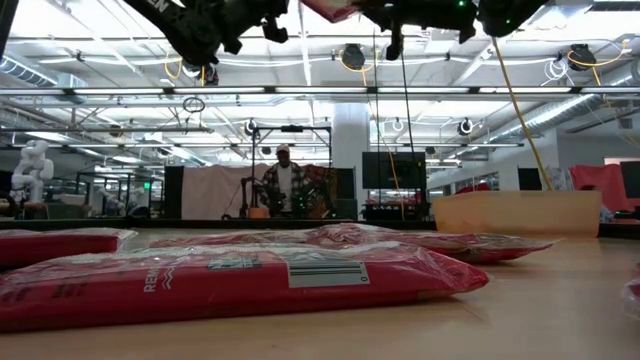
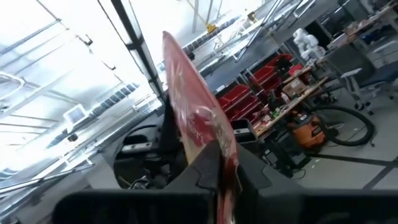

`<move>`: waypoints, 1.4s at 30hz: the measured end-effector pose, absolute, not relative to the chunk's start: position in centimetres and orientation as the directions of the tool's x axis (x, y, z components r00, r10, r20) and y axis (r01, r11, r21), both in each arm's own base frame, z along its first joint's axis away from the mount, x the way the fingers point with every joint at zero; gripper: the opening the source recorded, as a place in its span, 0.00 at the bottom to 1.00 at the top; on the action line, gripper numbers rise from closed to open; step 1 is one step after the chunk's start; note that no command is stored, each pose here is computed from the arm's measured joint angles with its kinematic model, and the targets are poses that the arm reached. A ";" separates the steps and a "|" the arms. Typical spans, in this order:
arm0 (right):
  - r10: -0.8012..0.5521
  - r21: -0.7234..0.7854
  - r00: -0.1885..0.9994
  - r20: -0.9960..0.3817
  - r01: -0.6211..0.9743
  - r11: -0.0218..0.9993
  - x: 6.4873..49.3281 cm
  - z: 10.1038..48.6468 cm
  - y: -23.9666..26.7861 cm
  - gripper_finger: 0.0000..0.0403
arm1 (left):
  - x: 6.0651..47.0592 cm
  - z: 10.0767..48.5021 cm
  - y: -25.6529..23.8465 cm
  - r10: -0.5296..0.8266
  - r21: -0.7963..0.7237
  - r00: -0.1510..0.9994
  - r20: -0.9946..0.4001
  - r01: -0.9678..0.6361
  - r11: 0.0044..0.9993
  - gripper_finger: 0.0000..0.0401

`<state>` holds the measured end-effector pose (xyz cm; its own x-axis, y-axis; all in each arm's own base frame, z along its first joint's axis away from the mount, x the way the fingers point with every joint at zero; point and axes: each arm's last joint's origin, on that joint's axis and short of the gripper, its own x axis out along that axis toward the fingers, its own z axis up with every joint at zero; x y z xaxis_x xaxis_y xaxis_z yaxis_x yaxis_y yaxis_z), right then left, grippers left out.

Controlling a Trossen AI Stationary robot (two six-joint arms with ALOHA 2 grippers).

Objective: Sort popcorn bags into baskets
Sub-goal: Put the red popcorn bag into the orange bin

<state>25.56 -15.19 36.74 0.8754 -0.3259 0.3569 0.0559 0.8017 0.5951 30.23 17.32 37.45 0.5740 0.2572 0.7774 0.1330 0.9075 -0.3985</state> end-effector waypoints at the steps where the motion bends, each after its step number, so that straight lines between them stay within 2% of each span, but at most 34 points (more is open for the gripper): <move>1: -0.328 0.590 0.874 0.358 0.061 0.805 25.3 37.0 -15.1 0.02 | 29.9 37.7 17.5 0.241 -0.380 0.595 0.766 0.117 0.918 0.14; 4: -0.360 0.585 0.879 0.312 0.120 0.802 23.9 38.1 -15.0 0.01 | 28.5 39.0 18.1 0.246 -0.378 0.656 0.714 0.065 0.923 0.20; 7: -0.405 0.571 0.893 0.198 0.230 0.788 22.4 39.9 -15.0 0.00 | 26.9 40.1 18.5 0.265 -0.380 0.745 0.612 -0.017 0.925 0.29; 14: -0.504 0.485 0.860 -0.078 0.474 0.735 18.3 44.6 -15.2 0.00 | 23.6 40.2 18.1 0.364 -0.462 0.904 0.226 -0.229 0.857 0.46; 18: -0.531 0.432 0.808 -0.255 0.587 0.685 16.6 45.9 -15.5 0.00 | 22.6 38.6 17.3 0.337 -0.520 0.941 -0.027 -0.301 0.799 0.51; 23: -0.526 0.386 0.719 -0.454 0.691 0.611 15.2 46.0 -16.2 0.00 | 22.8 36.2 15.9 0.257 -0.560 0.927 -0.274 -0.371 0.741 0.51; 28: -0.479 0.339 0.611 -0.631 0.771 0.539 14.3 44.6 -17.5 0.00 | 23.9 34.9 14.7 0.183 -0.558 0.911 -0.368 -0.374 0.741 0.46; 35: -0.302 0.339 0.494 -0.815 0.830 0.444 13.1 41.4 -19.8 0.00 | 25.5 33.8 13.9 0.132 -0.574 0.905 -0.405 -0.364 0.734 0.41; 42: -0.174 0.266 0.350 -0.920 0.888 0.375 12.0 38.5 -22.6 0.00 | 26.8 32.7 13.6 0.109 -0.604 0.892 -0.439 -0.383 0.699 0.39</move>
